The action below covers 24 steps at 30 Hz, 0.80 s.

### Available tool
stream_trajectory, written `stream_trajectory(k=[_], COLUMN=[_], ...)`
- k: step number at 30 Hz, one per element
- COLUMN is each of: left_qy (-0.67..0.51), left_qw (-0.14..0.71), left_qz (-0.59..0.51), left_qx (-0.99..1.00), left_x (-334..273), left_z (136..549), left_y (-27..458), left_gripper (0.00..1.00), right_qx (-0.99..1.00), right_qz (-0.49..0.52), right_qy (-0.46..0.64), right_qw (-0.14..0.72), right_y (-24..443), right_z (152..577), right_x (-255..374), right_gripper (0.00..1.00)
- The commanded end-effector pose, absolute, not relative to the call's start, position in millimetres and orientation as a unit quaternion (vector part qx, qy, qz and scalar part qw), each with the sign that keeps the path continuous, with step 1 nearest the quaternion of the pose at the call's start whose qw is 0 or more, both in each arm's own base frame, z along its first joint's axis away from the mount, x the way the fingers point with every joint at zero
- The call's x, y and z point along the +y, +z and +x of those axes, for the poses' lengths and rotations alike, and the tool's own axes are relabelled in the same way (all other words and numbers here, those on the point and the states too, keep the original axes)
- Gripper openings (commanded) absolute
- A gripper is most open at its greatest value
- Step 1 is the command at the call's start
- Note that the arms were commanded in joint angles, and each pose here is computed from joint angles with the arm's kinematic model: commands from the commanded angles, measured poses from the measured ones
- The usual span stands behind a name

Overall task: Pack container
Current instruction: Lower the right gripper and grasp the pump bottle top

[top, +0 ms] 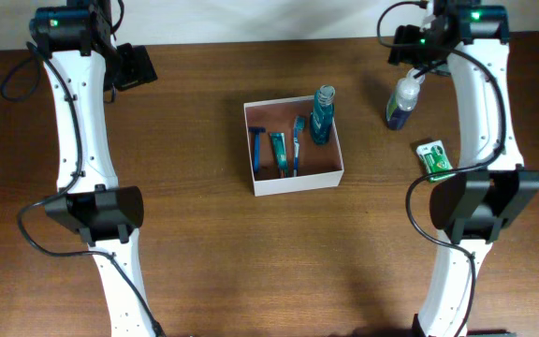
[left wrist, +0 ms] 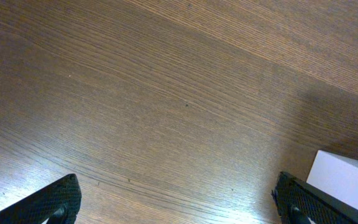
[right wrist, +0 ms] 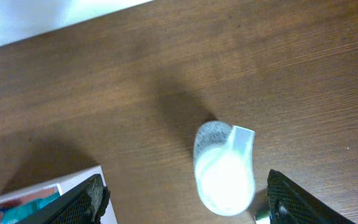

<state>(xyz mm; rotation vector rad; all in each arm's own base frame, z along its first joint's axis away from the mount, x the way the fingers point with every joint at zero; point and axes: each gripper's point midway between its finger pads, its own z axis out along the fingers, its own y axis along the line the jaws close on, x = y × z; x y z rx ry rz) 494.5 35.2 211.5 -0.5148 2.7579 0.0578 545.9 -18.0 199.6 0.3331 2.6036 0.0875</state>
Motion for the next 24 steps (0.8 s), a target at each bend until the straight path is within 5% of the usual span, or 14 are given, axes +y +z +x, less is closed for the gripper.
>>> stream_trajectory(k=[1, 15, 24], left_qy=[0.023, 0.023, 0.023], left_qw=[0.18, 0.18, 0.18], left_qz=[-0.182, -0.182, -0.181], left_qx=[0.966, 0.966, 0.967], left_x=[39.0, 39.0, 38.2], left_z=[494.4, 494.4, 494.5], left_y=[220.6, 220.6, 220.6], left_gripper=[0.99, 0.99, 0.99], right_qx=[0.955, 0.958, 0.955], right_qz=[0.151, 0.17, 0.184], right_qy=[-0.001, -0.012, -0.023], right_qw=[0.257, 0.23, 0.232], right_y=[189.1, 150.4, 150.5], right_z=[551.7, 559.8, 559.6], right_x=[-23.1, -27.5, -32.4], right_gripper=[0.75, 0.75, 0.65])
